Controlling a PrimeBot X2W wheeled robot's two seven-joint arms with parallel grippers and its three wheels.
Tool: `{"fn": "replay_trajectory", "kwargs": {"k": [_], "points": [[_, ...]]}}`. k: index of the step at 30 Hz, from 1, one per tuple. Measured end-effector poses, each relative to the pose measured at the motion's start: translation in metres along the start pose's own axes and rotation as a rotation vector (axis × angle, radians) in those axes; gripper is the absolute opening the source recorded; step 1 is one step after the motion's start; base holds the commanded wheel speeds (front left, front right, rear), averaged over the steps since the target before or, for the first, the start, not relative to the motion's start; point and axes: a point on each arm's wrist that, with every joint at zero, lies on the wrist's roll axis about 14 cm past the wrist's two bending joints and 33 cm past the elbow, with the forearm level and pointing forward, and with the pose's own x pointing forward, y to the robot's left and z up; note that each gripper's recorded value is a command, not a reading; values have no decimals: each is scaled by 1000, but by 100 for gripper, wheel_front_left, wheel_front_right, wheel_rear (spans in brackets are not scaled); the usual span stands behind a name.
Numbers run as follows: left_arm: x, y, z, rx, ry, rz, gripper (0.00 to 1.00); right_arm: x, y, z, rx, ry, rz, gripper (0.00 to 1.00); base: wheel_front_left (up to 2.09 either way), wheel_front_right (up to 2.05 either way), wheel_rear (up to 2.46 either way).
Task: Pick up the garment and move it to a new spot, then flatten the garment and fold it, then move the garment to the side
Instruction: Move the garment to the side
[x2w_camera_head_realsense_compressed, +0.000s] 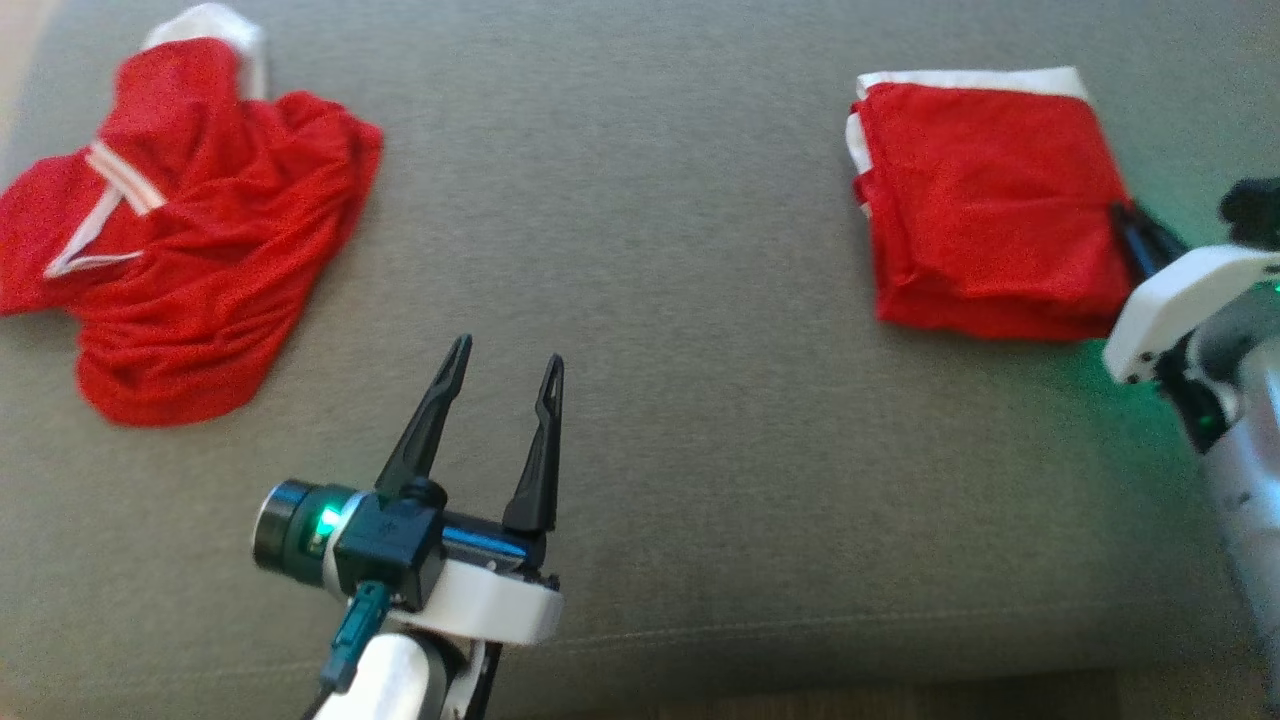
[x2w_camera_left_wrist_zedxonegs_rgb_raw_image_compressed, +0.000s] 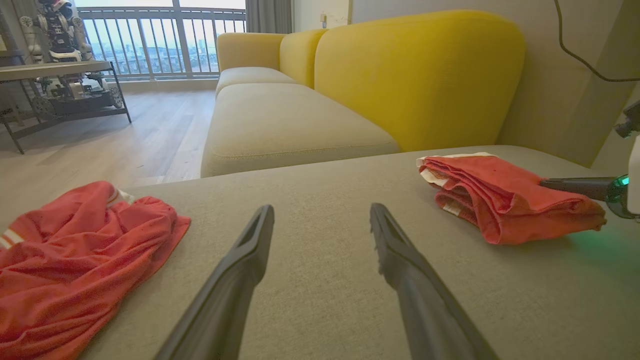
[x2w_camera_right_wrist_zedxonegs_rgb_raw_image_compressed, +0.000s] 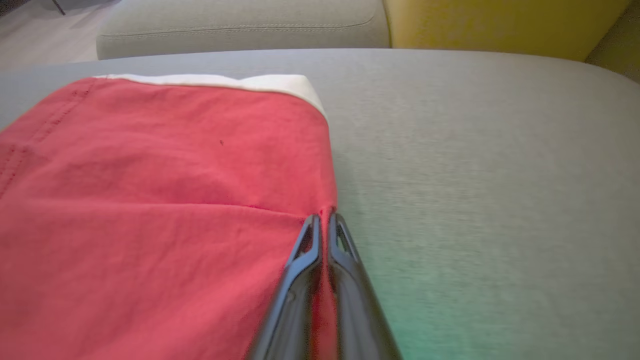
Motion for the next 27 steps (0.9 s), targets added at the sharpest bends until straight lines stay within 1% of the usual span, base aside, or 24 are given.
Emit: {"fn": "replay_trajectory", "kwargs": {"k": [4,5,6,8,18,22,27], "points": [[16,-15,-3,-12,-10,-68,100,-8,-41,10,-20,-30,-71,0,0,0,0],[16,-15,-3,-12,-10,-68,100,-8,-41,10,-20,-30,-71,0,0,0,0],[25,-22,-5,-11,-13,-99,100,-9,-60,15,-45,-38,-104,0,0,0,0],[32,-27,-9,-8,-15,-129,100,-9,-74,20,-45,-51,-132,0,0,0,0],[50,-39,-39,-8,34,-210,100,-14,-126,50,-82,-178,-245,0,0,0,0],[55,-43,-49,-5,47,-240,100,-15,-139,59,-98,-213,-280,0,0,0,0],[62,-45,-55,-11,49,-253,100,-14,-150,59,-112,-221,-315,0,0,0,0]]}}
